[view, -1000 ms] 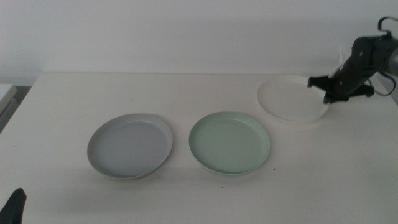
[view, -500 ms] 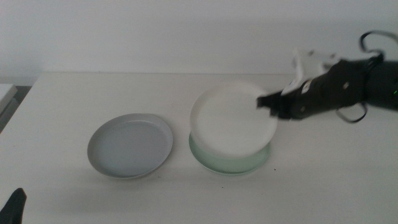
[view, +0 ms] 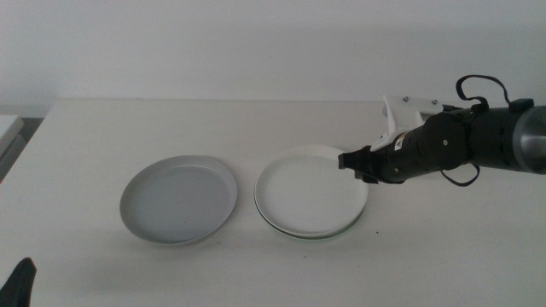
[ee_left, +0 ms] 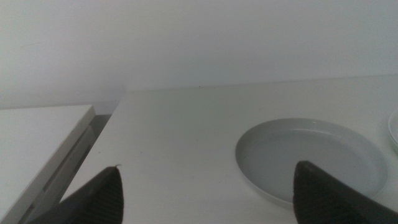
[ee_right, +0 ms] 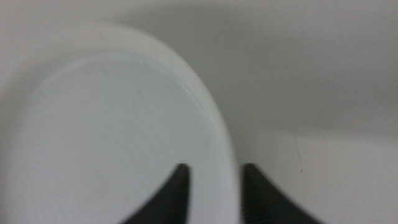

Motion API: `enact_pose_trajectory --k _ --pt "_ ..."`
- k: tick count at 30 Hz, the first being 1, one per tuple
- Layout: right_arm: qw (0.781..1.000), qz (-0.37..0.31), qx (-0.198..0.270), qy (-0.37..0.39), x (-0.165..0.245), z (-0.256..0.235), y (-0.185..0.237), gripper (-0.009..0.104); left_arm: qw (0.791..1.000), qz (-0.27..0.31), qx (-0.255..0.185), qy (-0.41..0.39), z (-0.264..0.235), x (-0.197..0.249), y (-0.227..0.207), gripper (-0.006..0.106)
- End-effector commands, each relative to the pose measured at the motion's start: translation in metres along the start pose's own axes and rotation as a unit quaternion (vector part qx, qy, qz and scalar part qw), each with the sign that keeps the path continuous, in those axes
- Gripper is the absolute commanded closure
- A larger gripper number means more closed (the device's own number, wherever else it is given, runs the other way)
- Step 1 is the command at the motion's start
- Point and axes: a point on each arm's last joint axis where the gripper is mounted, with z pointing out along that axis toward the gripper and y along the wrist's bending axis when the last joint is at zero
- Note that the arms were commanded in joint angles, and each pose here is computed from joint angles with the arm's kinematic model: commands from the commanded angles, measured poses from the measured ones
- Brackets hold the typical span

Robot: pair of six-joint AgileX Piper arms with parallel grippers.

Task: Stack the three bowls on top of each other.

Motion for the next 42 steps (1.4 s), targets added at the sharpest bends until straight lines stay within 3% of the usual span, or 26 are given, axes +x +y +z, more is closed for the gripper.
enact_pose_trajectory --k 1,6,9,16,22,33,42 --pt "1.0 -0.013 -0.005 -0.028 -0.008 -0.012 0.002 0.066 1.0 -0.001 0.003 -0.008 0.0 -0.001 0.0 0.007" --pt "0.996 -0.044 -0.011 -0.074 -0.023 -0.052 0.008 0.024 1.0 -0.001 0.003 -0.008 0.0 -0.001 0.0 0.007" --pt "0.99 -0.099 -0.013 -0.096 -0.029 -0.099 0.011 0.012 1.0 -0.001 0.003 -0.008 0.0 -0.001 0.0 0.007" --pt "0.962 -0.201 -0.079 -0.166 0.008 -0.217 0.022 0.012 1.0 -0.002 0.003 -0.008 0.0 -0.001 0.0 0.007" --pt "0.944 -0.22 -0.101 -0.226 0.048 -0.267 0.013 0.013 1.0 -0.002 0.003 -0.008 0.0 -0.001 0.0 0.007" --pt "0.939 -0.197 -0.123 -0.254 0.062 -0.3 0.01 0.013 1.0 -0.001 0.003 -0.003 0.0 0.0 0.0 0.007" --pt "0.936 -0.197 -0.124 -0.264 0.064 -0.306 0.009 0.013 0.997 -0.068 0.044 0.018 -0.028 -0.074 -0.006 0.007"
